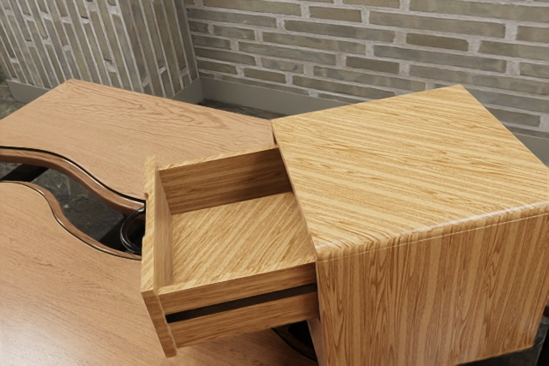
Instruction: Push the drawer handle with one arm to close the drawer
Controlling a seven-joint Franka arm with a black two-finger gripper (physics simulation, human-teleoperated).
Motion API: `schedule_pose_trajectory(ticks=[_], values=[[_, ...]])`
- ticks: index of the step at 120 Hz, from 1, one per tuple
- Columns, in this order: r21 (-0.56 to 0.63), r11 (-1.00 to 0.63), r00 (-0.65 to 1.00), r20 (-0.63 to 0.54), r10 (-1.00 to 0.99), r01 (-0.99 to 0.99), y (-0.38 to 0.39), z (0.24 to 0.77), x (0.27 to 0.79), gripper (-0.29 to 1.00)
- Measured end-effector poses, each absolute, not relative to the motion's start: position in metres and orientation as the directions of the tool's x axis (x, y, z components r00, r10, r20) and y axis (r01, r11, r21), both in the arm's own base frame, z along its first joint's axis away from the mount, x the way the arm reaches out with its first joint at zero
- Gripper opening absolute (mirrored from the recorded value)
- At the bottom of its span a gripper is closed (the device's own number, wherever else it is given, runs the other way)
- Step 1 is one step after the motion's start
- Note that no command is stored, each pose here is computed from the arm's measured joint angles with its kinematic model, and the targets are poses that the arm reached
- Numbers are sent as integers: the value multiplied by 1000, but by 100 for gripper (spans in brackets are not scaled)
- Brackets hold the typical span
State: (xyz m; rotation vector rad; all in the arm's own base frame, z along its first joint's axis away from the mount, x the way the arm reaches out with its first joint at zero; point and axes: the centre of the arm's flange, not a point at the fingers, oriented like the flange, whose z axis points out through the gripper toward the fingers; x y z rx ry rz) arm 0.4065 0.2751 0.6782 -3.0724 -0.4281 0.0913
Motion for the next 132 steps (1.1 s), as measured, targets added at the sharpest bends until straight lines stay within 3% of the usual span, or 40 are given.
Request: schedule_pose_trajectory(ticks=[9, 14, 20, 26, 32, 51, 68, 92, 132], values=[[-52, -966, 966, -25, 256, 255, 273, 685, 410, 70], [-76, -969, 970, 82, 231, 237, 259, 739, 407, 70], [-112, -981, 976, 171, 137, 157, 211, 785, 415, 70], [-139, -989, 984, 178, 22, 47, 153, 795, 435, 70], [-153, -988, 987, 153, -57, -33, 111, 788, 455, 68], [-142, -978, 988, 12, -154, -150, 61, 730, 474, 26], [-118, -971, 976, -88, -198, -207, 40, 669, 466, 7], [-103, -971, 972, -118, -206, -218, 25, 622, 432, -4], [-75, -961, 953, -166, -252, -267, -10, 536, 378, -8]])
